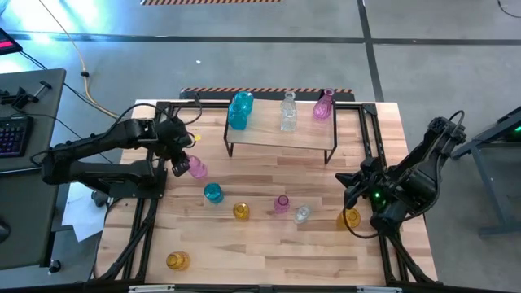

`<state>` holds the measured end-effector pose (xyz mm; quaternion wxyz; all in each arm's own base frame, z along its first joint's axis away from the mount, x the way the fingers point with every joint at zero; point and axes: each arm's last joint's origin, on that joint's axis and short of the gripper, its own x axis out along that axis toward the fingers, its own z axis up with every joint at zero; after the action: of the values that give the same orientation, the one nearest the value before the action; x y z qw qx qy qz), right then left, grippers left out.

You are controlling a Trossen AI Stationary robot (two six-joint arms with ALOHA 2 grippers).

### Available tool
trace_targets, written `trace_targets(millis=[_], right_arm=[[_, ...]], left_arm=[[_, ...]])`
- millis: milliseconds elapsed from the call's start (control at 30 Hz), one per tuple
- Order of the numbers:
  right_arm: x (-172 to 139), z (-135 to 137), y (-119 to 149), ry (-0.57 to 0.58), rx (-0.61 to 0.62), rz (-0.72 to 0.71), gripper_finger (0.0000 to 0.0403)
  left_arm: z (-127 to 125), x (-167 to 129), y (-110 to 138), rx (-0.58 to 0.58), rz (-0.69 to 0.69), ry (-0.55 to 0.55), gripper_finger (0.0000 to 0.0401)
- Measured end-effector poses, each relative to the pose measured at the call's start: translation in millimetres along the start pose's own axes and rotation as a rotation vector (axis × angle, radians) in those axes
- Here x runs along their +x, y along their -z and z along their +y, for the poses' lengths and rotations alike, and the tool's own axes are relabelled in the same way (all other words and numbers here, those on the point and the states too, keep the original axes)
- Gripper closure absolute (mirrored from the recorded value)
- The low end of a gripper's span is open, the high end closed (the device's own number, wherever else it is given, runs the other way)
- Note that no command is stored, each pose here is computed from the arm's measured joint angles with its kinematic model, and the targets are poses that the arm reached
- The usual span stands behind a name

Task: Sort vases onto shelf
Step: Put the top purple vase on the shelf aligned with the other purple vase

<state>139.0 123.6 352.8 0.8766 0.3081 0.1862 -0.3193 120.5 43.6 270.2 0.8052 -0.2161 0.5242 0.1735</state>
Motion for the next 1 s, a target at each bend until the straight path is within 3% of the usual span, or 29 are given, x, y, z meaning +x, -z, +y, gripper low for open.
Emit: trace_targets(millis=[533,833,1000], right_arm=[[-8,-17,-17,-0.007,0.074,0.001,0.0402],[-8,-17,-17,-0.005,0.067,0.0,0.0402],[-11,-28,-22,0.04,0.092,0.01,0.0402]], left_arm=[[-18,-6,4,0.013,-0.042,-0.044,0.0385],[-26,-57,-14,0.013,-0.235,-0.052,0.0385],[-34,-90,-28,0.014,-0.271,-0.019,0.0385]])
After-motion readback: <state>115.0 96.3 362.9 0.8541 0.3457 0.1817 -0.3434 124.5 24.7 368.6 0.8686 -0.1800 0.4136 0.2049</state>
